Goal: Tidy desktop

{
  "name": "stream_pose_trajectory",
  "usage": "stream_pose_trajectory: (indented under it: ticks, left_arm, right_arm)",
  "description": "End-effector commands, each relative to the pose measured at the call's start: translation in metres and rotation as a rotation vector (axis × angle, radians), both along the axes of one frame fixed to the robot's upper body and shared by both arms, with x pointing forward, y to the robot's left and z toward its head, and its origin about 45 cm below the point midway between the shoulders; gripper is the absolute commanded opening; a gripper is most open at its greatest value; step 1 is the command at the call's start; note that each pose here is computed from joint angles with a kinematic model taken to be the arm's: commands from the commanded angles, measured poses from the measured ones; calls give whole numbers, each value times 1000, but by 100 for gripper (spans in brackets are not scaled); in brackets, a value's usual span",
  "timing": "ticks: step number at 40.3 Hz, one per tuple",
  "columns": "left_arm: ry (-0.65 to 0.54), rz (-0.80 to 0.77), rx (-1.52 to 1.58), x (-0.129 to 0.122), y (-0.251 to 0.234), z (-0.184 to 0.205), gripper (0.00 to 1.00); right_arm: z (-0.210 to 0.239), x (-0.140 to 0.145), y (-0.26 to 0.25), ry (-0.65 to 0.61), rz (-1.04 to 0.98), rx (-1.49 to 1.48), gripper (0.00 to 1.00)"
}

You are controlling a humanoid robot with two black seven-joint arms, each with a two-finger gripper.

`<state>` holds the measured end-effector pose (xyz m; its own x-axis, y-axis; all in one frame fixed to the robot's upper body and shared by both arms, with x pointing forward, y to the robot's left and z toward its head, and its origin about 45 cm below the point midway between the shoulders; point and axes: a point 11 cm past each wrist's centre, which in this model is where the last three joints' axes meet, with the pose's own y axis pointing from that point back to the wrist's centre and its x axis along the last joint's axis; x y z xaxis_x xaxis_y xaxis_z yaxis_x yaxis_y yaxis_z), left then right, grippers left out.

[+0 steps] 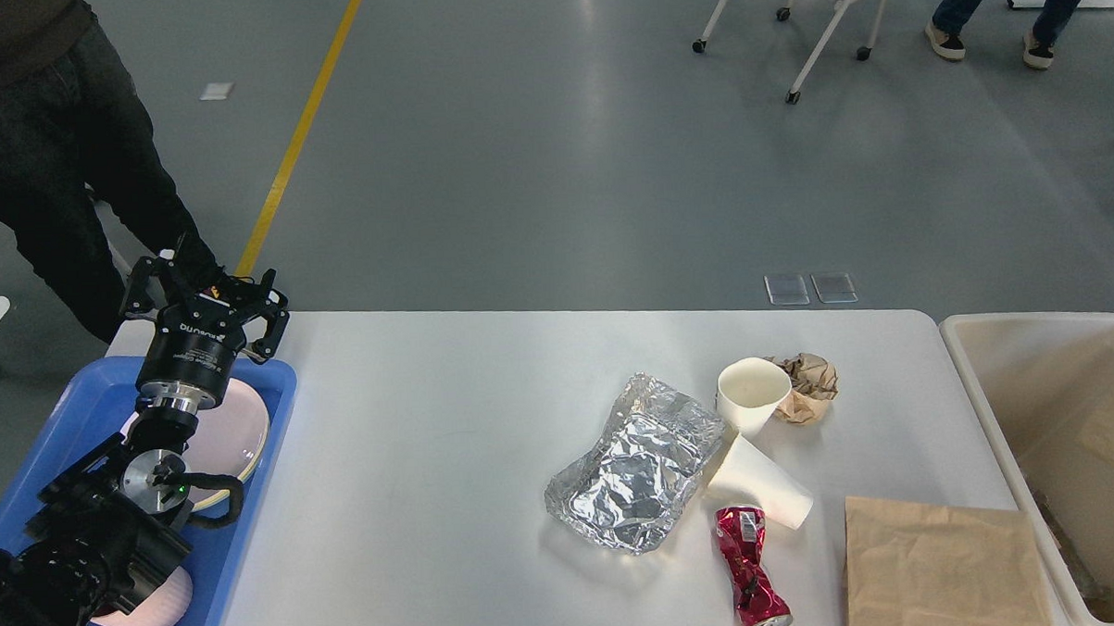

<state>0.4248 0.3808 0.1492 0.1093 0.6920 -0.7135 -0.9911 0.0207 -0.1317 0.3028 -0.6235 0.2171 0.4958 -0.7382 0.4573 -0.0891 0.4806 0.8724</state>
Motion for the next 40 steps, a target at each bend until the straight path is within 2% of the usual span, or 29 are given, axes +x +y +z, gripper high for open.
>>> stream_pose_trajectory:
  ticks: [1,7,8,11,13,27,30,35,40]
  left_arm:
    - [0,0,0,0,0,0,96]
    - [-1,1,0,0,0,0,96]
    - [0,0,0,0,0,0,96]
    - [0,0,0,0,0,0,96]
    - [0,0,0,0,0,0,96]
    - [0,0,0,0,0,0,96]
    - [0,0,0,0,0,0,96]
    - [0,0,0,0,0,0,96]
    - [0,0,0,0,0,0,96]
  right_arm:
    - [-9,-3,0,4,-4,-19,0]
    - [-9,-3,0,-3,-6,-19,0]
    - [-9,-2,0,-10,-8,-19,5]
    - [-7,-1,-1,-25,-13,-22,33]
    - [-6,0,-2,-34,-18,-29,45]
    - [-10,-8,-14,-72,-50,-110,86]
    - [-9,-7,-14,-80,-53,-107,100]
    - [-9,-3,-8,-107,-67,-56,100]
    - [-4,-33,-15,-135,-157,59,100]
